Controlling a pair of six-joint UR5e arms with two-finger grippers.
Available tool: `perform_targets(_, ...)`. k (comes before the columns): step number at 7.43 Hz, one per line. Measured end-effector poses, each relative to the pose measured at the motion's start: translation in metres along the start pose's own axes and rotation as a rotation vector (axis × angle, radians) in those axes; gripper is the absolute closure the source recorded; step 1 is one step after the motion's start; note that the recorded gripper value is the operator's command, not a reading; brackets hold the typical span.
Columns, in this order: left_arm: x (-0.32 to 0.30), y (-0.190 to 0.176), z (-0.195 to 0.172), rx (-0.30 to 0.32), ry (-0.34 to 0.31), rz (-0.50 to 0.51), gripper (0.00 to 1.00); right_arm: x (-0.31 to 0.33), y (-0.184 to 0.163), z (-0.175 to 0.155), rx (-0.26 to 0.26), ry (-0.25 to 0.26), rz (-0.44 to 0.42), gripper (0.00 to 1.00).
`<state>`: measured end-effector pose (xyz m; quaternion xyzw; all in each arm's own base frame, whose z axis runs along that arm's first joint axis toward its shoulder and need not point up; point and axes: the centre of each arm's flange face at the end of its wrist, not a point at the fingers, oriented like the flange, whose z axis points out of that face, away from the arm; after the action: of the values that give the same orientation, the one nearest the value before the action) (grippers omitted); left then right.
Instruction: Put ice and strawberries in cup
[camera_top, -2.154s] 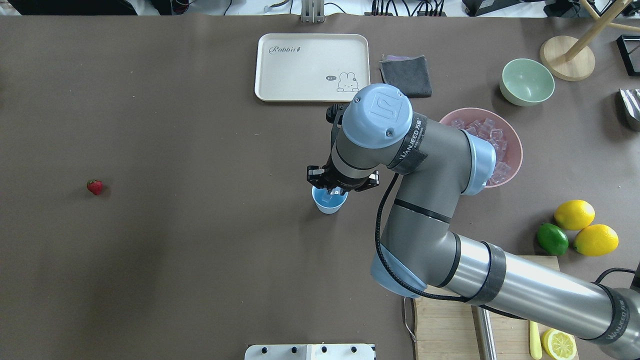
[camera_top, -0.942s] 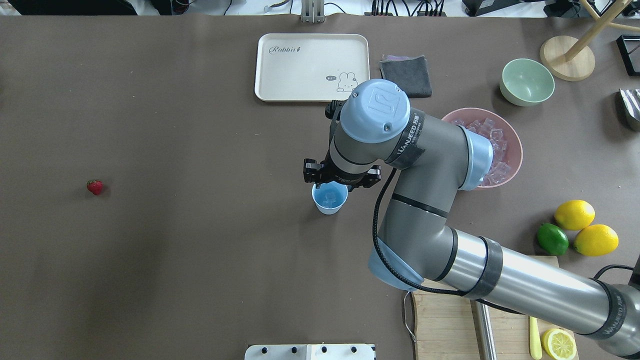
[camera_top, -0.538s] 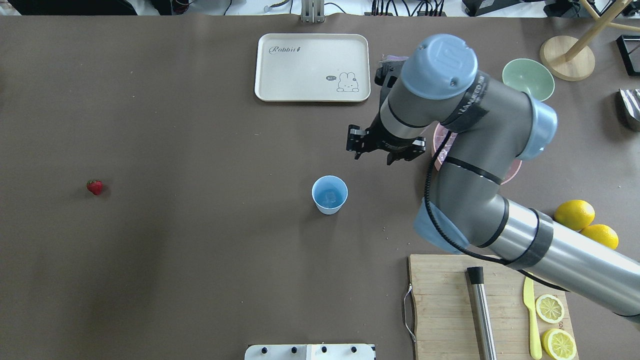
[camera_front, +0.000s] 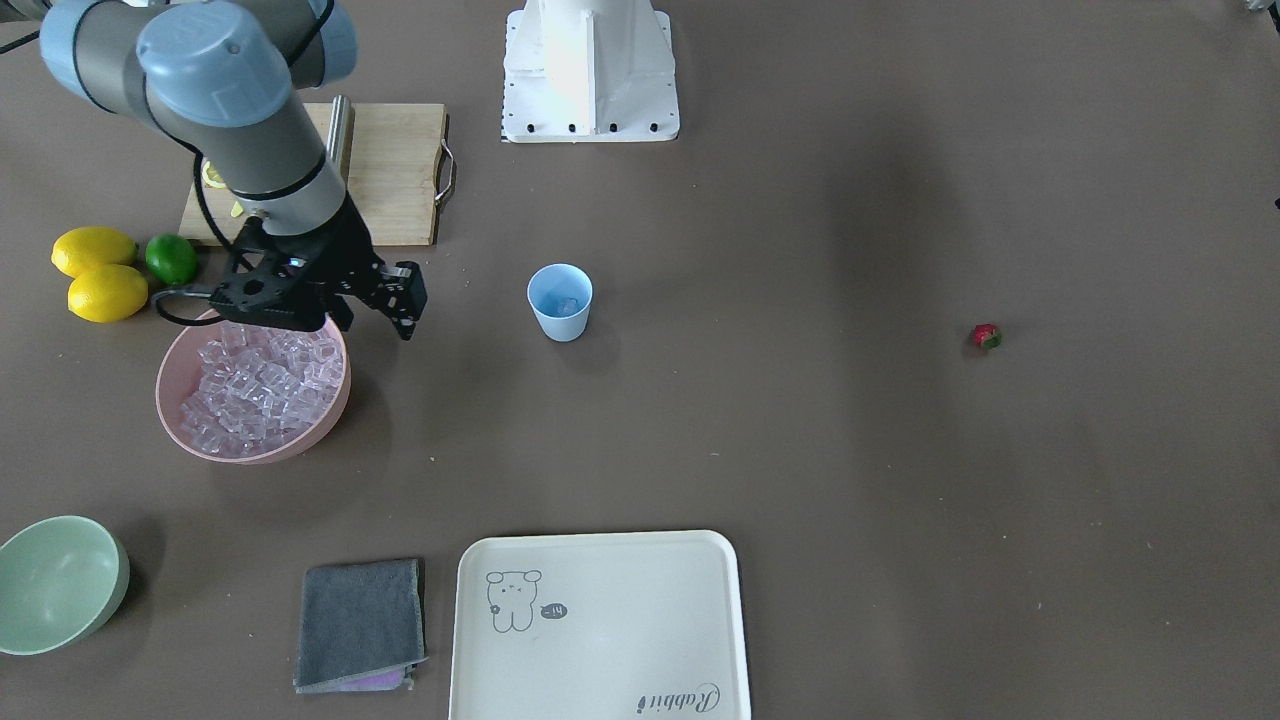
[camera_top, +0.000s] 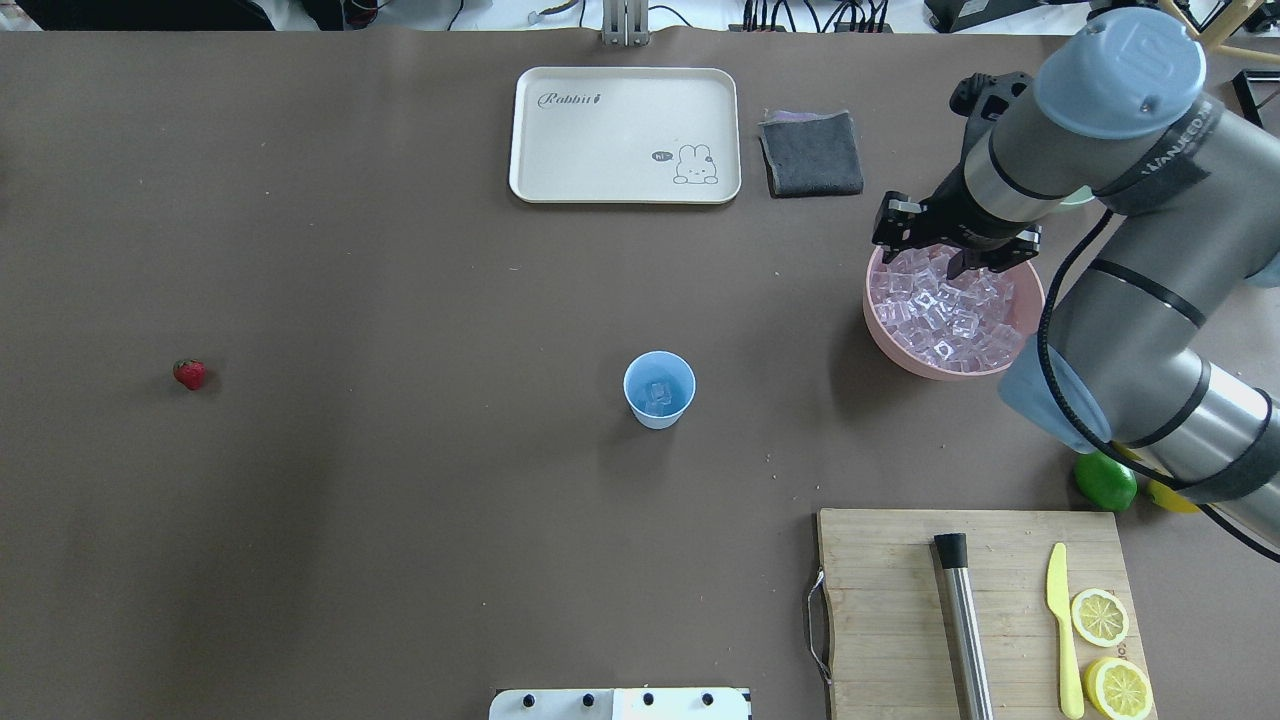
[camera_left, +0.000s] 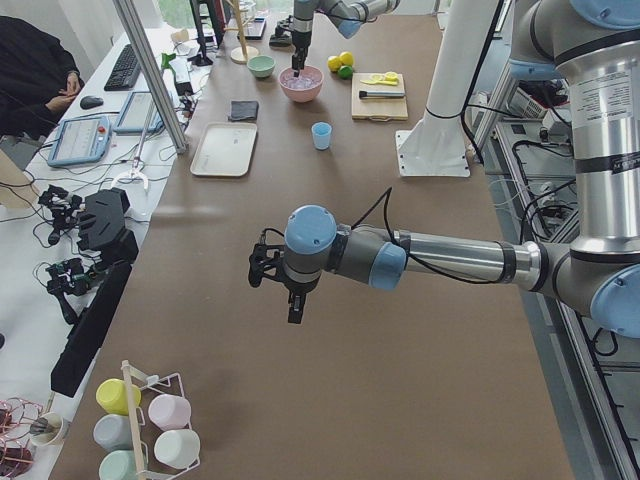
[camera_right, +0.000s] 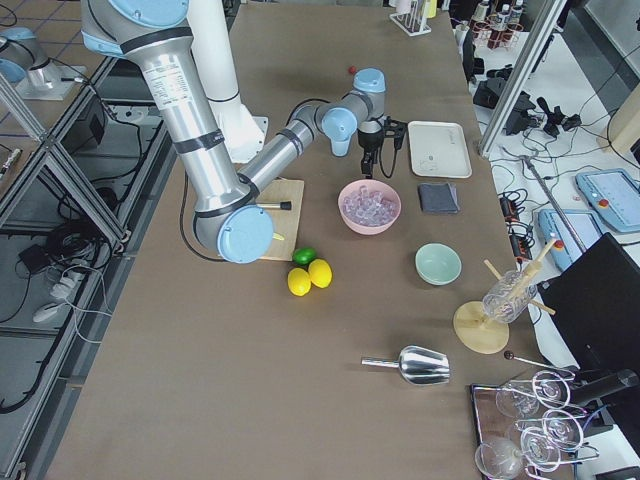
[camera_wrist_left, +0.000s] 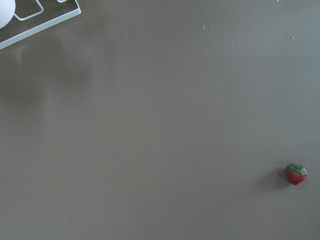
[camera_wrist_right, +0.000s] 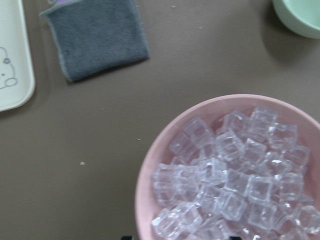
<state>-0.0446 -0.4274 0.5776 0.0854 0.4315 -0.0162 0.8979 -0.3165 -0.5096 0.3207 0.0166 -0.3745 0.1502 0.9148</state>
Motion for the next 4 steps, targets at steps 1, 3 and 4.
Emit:
perform_targets(1, 0.000, 0.000, 0.000, 0.001, 0.000, 0.000, 0.02, 0.019, -0.003, 0.008, 0.006, 0.033, 0.012, 0.28)
perform_targets(3, 0.001, 0.000, -0.002, 0.003, 0.001, 0.002, 0.02, 0.032, -0.001, 0.027, 0.023, 0.101, 0.028, 0.28)
perform_targets(4, 0.002, 0.000, -0.002, 0.004, 0.001, 0.003, 0.02, 0.030, 0.004, 0.038, 0.023, 0.123, 0.024, 0.29)
